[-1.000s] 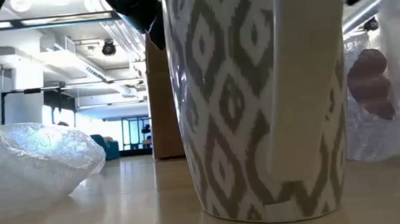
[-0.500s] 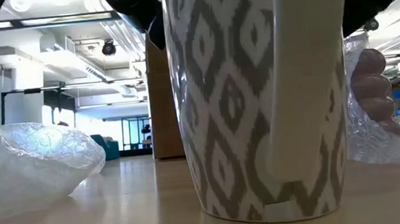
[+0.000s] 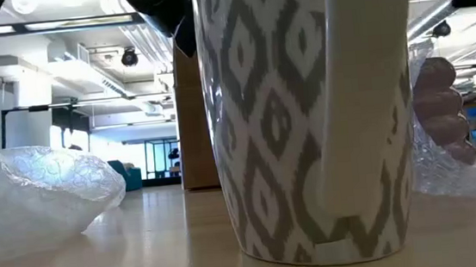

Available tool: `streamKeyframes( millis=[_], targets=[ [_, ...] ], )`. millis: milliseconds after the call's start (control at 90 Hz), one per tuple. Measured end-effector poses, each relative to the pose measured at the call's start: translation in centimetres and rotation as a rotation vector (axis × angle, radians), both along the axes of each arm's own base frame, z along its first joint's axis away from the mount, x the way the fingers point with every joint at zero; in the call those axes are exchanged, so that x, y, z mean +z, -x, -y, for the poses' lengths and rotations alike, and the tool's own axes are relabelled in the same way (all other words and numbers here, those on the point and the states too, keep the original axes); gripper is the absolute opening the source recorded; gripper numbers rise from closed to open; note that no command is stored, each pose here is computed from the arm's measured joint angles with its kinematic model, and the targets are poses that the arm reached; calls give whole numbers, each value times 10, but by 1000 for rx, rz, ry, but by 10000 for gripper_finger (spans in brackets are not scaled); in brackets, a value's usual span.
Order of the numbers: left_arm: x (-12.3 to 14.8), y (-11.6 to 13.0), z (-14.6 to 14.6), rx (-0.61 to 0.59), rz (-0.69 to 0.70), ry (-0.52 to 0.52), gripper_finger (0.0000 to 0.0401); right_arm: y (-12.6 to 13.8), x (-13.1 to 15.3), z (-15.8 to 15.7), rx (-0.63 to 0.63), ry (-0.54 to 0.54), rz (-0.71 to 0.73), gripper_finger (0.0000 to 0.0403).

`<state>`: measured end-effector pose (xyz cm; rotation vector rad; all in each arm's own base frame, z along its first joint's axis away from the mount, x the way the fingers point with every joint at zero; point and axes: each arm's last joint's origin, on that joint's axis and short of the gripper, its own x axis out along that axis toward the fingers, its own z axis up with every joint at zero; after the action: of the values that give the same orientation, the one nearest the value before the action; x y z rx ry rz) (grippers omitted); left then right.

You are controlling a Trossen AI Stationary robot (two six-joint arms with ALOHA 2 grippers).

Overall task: Wrap mug
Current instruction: Wrap the purple mug using the right bubble wrap

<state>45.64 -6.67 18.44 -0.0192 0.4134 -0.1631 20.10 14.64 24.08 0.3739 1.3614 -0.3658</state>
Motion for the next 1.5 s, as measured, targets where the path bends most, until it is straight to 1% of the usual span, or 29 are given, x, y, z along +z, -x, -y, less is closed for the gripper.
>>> streamKeyframes(
  millis=[133,222,356,422,467,578,644,711,778,844,911,1000,1056,1167,1267,1322,1378,1456,1500],
  targets=[
    [0,0,0,0,-2,-2,0,19,-19,-14,-16,28,-59,36],
    [0,0,0,-2,-2,-6,0,33,-39,-20,-66,34,-153,54],
    [0,0,0,-2,-2,-7,0,49,-62,-25,-141,-19,-323,105],
    [0,0,0,-3,-2,-7,0,53,-69,-26,-154,-54,-375,137],
    [0,0,0,-3,-1,-7,0,53,-74,-26,-153,-83,-382,158],
    [1,0,0,-3,-1,-7,0,54,-90,-24,-142,-113,-361,200],
    [1,0,0,-2,-1,-7,0,56,-102,-22,-132,-118,-358,215],
    [1,0,0,-2,-1,-7,0,57,-113,-20,-116,-117,-359,221],
    [1,0,0,-2,-1,-7,0,58,-119,-18,-106,-110,-370,212],
    [1,0,0,-2,0,-7,0,58,-124,-16,-95,-89,-385,184],
    [1,0,0,-4,-1,-6,0,56,-124,-15,-63,-72,-370,134],
    [1,0,0,-6,-1,-6,0,52,-117,-15,-16,-37,-305,45],
    [1,0,0,-6,-1,-5,0,48,-110,-16,13,-12,-242,16],
    [1,0,0,-6,-2,-4,0,43,-80,-17,33,26,-169,16],
    [1,0,0,-7,-3,-3,0,40,-47,-16,87,84,-81,4],
    [1,0,0,-7,-4,-3,0,36,-32,-15,113,146,21,3],
    [1,0,0,-7,-6,-3,0,32,-22,-13,99,228,147,5],
    [1,0,0,-7,-7,-3,0,26,-12,-9,74,342,311,6],
    [1,1,0,-7,-8,-3,0,22,-10,-7,66,385,379,4]
  ],
)
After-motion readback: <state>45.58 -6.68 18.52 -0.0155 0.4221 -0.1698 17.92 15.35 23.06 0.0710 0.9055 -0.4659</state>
